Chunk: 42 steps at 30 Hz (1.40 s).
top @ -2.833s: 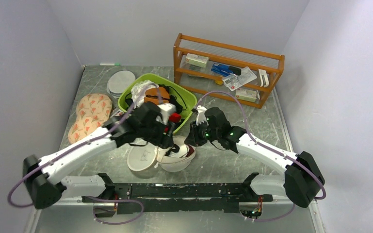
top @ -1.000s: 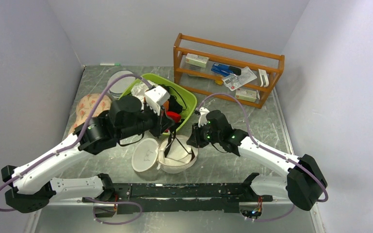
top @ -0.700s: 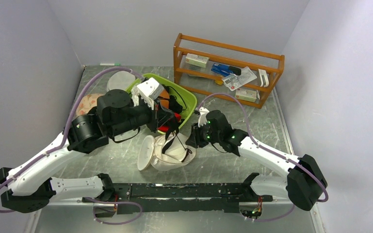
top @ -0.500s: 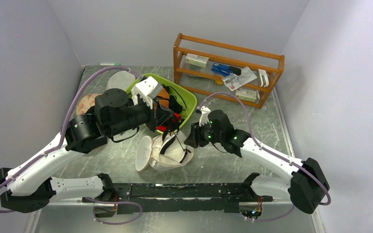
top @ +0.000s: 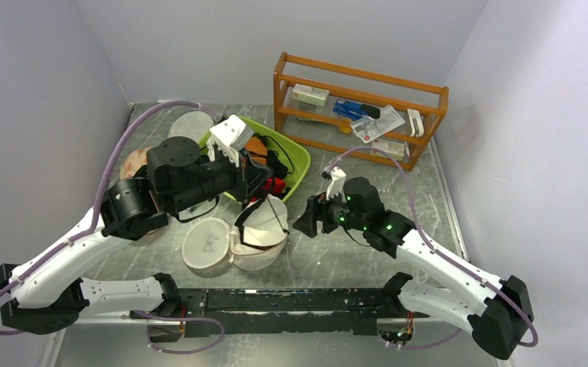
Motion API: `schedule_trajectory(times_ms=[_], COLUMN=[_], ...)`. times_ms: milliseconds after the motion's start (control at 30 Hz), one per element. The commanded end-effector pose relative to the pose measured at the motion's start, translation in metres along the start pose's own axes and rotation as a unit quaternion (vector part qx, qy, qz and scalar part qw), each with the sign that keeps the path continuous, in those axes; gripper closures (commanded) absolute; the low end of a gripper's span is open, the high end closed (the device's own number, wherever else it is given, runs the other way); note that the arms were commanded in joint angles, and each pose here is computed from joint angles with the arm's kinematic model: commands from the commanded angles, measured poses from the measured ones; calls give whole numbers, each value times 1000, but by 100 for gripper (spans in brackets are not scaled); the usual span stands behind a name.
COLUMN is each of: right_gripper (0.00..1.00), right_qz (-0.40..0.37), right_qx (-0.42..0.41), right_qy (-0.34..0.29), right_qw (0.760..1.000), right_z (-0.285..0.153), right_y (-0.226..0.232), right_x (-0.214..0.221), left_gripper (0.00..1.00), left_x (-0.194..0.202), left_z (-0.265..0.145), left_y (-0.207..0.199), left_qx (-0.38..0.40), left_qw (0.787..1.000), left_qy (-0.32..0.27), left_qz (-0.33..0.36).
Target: Unzip the laundry bag and remove the bra
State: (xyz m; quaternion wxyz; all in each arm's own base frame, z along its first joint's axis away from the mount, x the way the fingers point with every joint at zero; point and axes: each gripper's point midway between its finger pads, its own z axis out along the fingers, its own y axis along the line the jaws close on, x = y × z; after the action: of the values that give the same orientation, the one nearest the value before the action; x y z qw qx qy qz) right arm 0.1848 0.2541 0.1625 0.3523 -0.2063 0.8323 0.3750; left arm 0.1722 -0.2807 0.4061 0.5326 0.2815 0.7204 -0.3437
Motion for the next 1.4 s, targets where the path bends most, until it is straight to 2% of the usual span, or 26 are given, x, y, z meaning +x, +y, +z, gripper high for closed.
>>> schedule_trajectory(times_ms=[0,167,367,600,700,800,1067,1233,1367], right_gripper=[27,26,26,26,29,36,73,86,92], right_qz=[9,13,12,2,-6,-2,1,-2,-4], right_qx=[24,-5,-66,-14,4,6,39,39,49], right_qy=[-7,3,4,44,53,49,48,40,33], right_qw=[1000,1000,998,999,999,999,998,998,998], right_z=[-5,7,20,55,66,70,71,67,61], right_y=[-6,0,25,27,27,29,18,18,16], right_x=[-1,2,1,16,21,20,20,16,14], left_gripper=[93,93,93,93,93,93,93,93,93], left_x=[-33,-55,-80,-116,-128,-135,-134,-121,-88], left_z=[-11,-18,-15,-5,8,22,59,91,122], left_y=[5,15,42,74,84,103,162,192,214], left_qx=[-23,-60,-146,-260,-276,-278,-261,-250,-233], left_qw=[999,997,986,959,953,954,961,966,971], left_qy=[-48,-45,-26,-72,-84,-86,-84,-70,-38], left_qz=[-4,27,81,91,90,77,32,2,-27])
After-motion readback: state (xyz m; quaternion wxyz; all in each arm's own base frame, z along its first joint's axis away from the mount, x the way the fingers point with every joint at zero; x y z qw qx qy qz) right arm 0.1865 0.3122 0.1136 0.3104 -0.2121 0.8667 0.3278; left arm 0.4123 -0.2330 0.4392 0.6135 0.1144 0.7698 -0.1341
